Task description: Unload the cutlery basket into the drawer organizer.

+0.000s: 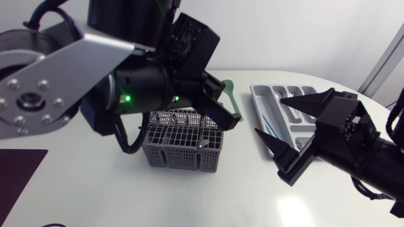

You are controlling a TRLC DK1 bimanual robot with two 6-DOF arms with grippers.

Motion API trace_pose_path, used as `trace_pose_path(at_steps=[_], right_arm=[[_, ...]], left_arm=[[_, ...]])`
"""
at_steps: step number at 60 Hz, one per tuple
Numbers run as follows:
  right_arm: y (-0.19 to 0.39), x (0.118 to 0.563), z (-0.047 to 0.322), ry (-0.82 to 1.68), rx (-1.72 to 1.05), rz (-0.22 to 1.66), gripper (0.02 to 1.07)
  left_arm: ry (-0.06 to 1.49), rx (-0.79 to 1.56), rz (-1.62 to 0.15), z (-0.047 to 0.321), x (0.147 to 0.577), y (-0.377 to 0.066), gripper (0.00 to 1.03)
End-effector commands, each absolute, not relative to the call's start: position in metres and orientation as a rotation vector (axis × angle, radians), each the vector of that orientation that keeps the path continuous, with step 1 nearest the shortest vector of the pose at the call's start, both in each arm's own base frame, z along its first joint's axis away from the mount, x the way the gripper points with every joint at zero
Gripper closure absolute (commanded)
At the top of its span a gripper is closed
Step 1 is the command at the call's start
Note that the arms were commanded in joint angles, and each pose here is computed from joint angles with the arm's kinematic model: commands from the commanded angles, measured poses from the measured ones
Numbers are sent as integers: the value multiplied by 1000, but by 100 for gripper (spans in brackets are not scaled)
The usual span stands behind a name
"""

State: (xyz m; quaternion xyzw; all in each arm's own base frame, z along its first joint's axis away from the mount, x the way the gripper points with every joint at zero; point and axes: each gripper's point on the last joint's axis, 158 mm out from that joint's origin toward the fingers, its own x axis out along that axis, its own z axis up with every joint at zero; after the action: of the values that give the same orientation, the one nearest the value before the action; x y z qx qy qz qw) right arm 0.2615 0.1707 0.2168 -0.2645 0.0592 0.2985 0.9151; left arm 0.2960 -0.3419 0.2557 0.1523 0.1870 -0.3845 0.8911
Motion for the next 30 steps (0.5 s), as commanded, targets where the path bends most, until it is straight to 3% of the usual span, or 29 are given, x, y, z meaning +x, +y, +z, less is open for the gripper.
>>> trace_pose_path(at_steps=[1, 15, 30], right_arm=[[180, 257, 212, 110, -561, 617, 12], [187, 267, 226, 58, -593, 546, 22], [189, 283, 228, 43, -615, 464, 52]], left_arm=[[450, 223, -804, 257, 305, -352, 93], [574, 137, -847, 244, 311, -370, 93], [583, 85, -869, 252, 308, -381, 93]])
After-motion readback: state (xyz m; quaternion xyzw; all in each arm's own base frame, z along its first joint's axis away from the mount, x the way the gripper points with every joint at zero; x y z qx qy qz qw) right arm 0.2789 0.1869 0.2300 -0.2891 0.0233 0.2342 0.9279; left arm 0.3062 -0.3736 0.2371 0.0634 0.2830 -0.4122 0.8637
